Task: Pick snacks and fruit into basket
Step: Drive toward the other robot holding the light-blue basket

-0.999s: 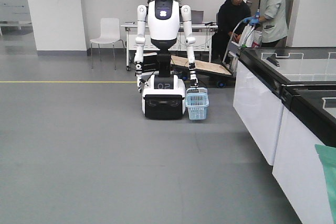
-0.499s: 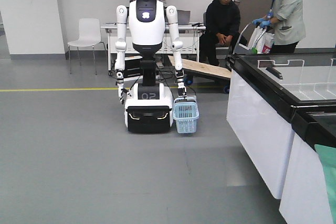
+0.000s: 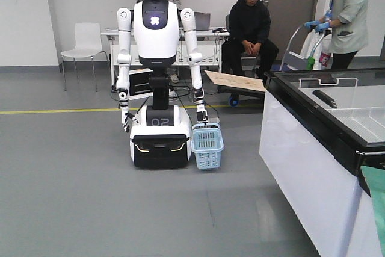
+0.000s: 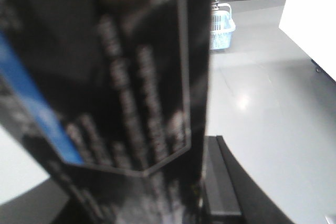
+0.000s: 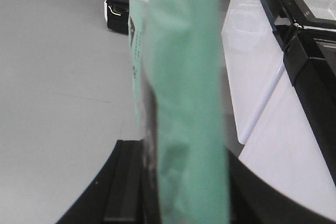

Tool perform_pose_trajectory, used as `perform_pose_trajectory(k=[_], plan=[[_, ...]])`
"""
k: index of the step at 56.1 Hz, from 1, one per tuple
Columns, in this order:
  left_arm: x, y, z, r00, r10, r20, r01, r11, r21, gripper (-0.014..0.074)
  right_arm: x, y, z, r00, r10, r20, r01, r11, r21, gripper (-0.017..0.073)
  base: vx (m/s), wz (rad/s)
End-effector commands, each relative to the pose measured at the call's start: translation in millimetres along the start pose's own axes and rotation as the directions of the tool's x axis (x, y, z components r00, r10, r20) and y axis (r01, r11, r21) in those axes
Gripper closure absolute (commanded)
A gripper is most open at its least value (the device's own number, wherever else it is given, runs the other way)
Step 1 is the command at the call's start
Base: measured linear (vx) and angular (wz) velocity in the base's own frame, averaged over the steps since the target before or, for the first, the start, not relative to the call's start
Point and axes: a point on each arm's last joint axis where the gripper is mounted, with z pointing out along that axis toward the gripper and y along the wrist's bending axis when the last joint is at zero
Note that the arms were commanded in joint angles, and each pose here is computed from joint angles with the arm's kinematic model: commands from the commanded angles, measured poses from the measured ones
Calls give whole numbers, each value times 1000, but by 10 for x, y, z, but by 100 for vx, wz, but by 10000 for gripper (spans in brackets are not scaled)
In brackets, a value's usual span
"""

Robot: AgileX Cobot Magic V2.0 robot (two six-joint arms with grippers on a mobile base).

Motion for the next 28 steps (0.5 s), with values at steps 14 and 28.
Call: perform_pose_trajectory(k=[14, 28], plan=[[-189, -20, -48, 993, 4, 121, -6, 1000, 21, 395, -168, -14, -45, 993, -15, 117, 14, 1000, 11, 568, 54, 8], [-189, -20, -48, 993, 4, 121, -6, 1000, 21, 395, -169, -14, -45, 993, -15, 118, 14, 1000, 11, 568, 54, 17]])
